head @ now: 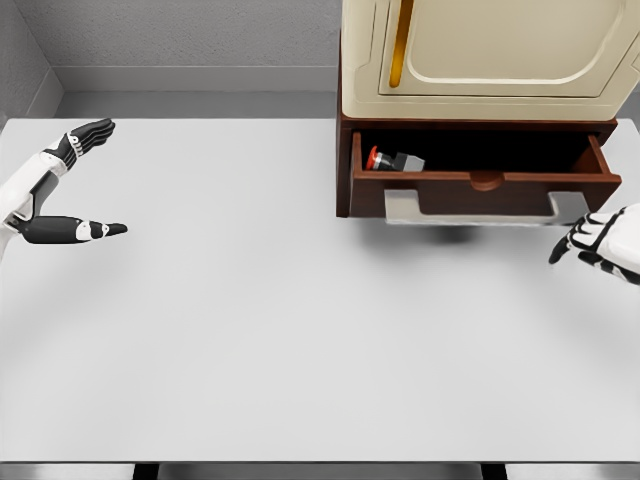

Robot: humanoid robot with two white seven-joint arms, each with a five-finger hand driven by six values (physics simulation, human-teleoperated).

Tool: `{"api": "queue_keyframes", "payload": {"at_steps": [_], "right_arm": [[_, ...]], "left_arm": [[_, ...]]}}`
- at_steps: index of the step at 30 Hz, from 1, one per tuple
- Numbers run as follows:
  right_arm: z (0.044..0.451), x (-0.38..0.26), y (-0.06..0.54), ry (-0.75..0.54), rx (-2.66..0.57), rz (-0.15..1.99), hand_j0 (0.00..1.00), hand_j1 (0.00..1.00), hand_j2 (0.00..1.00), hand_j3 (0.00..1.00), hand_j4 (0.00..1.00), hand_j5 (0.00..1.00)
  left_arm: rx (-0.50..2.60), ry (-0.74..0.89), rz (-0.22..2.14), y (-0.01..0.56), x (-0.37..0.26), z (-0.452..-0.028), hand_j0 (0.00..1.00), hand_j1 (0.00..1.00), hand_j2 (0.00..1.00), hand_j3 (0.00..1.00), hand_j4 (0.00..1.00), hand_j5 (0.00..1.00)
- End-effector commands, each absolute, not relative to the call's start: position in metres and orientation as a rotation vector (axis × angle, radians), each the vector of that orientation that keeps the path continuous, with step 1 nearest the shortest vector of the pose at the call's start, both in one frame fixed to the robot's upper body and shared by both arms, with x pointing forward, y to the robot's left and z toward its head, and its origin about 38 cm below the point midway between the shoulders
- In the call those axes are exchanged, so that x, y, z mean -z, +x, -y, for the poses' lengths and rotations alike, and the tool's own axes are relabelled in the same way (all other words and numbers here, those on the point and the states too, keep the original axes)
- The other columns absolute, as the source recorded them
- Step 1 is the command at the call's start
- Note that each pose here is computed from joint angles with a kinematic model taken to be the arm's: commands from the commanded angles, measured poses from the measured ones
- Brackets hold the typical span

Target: Put the switch into the drawer with left arm, and close the drawer with right arm

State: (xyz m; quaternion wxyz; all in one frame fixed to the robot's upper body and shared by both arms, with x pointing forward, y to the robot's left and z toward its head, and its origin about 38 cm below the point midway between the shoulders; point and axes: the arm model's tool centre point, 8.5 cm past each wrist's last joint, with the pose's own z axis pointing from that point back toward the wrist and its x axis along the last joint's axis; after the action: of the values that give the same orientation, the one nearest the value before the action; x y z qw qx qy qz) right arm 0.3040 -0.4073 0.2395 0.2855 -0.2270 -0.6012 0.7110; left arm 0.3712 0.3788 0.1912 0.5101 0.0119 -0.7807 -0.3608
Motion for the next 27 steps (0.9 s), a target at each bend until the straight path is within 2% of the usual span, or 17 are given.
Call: {"api": "queue_keyframes", "payload": {"at_steps": [1, 23, 27], "right_arm": [[0.406, -0.238, 0.304, -0.602, -1.874, 1.629, 0.53, 0.53, 0.53, 0.53, 0.53, 0.53], [0.405, -0.247, 0.31, -0.621, -1.816, 1.682, 0.54, 0.54, 0.54, 0.54, 0.54, 0.54], [0.405, -0.24, 0.308, -0.594, -1.83, 1.658, 0.54, 0.54, 0.54, 0.54, 0.54, 0.54]], "left_arm": [[0.863, 0.024, 1.883, 0.371, -0.192, -0.379, 1.0, 1.0, 1.0, 1.0, 1.0, 1.0], [0.866, 0.023, 1.885, 0.371, -0.192, -0.378, 1.0, 1.0, 1.0, 1.0, 1.0, 1.0], [0.866, 0.023, 1.885, 0.371, -0.192, -0.378, 1.0, 1.0, 1.0, 1.0, 1.0, 1.0]]}}
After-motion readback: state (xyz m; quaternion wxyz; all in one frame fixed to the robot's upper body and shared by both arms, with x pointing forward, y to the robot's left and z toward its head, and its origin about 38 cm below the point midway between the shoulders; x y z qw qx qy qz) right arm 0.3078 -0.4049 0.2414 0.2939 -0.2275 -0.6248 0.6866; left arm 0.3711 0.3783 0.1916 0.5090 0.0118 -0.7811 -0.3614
